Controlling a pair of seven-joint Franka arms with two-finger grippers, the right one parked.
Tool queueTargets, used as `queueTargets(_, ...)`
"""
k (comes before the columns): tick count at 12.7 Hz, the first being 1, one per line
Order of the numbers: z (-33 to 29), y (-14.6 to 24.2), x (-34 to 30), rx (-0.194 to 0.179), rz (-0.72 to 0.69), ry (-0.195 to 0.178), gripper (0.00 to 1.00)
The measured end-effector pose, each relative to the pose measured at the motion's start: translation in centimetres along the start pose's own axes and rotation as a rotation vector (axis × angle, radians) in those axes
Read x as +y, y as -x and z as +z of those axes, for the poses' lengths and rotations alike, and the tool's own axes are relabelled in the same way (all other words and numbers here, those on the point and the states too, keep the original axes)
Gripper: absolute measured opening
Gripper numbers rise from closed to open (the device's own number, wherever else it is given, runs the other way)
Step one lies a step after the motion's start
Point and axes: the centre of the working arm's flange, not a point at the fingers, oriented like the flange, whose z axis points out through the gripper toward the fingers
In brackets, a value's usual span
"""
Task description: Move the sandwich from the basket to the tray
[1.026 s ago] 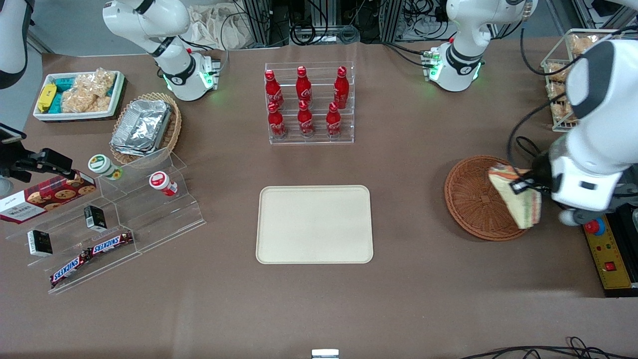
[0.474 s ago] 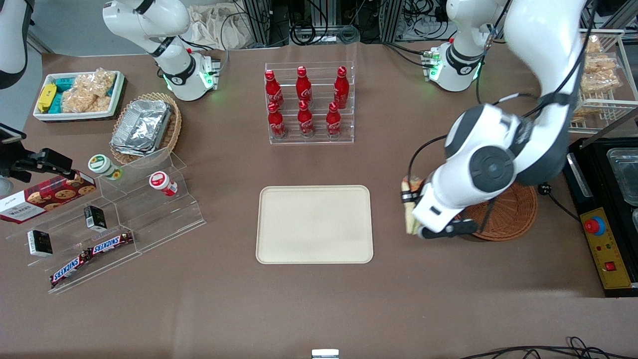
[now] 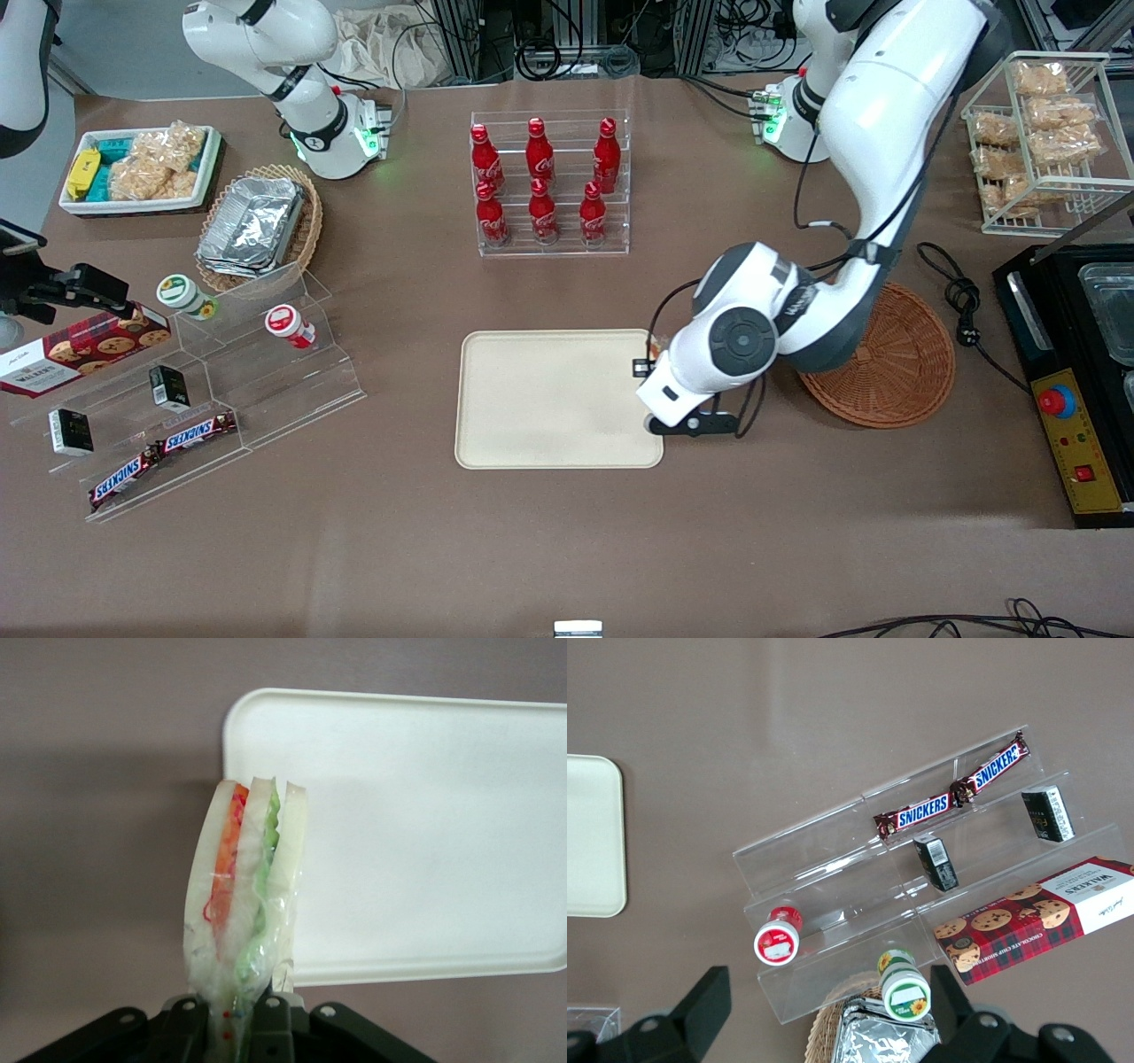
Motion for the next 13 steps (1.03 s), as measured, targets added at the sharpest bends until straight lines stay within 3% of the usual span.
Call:
queueTargets(3, 4.8, 0.0, 1.4, 0.001, 0.008, -0.031, 0.18)
queueTargets(7, 7.7, -0.2, 2.6, 0.026, -0.010, -0.007, 0.17)
queueTargets(13, 5.4, -0.9, 2.6, 0.054, -0.021, 0.000, 0.79)
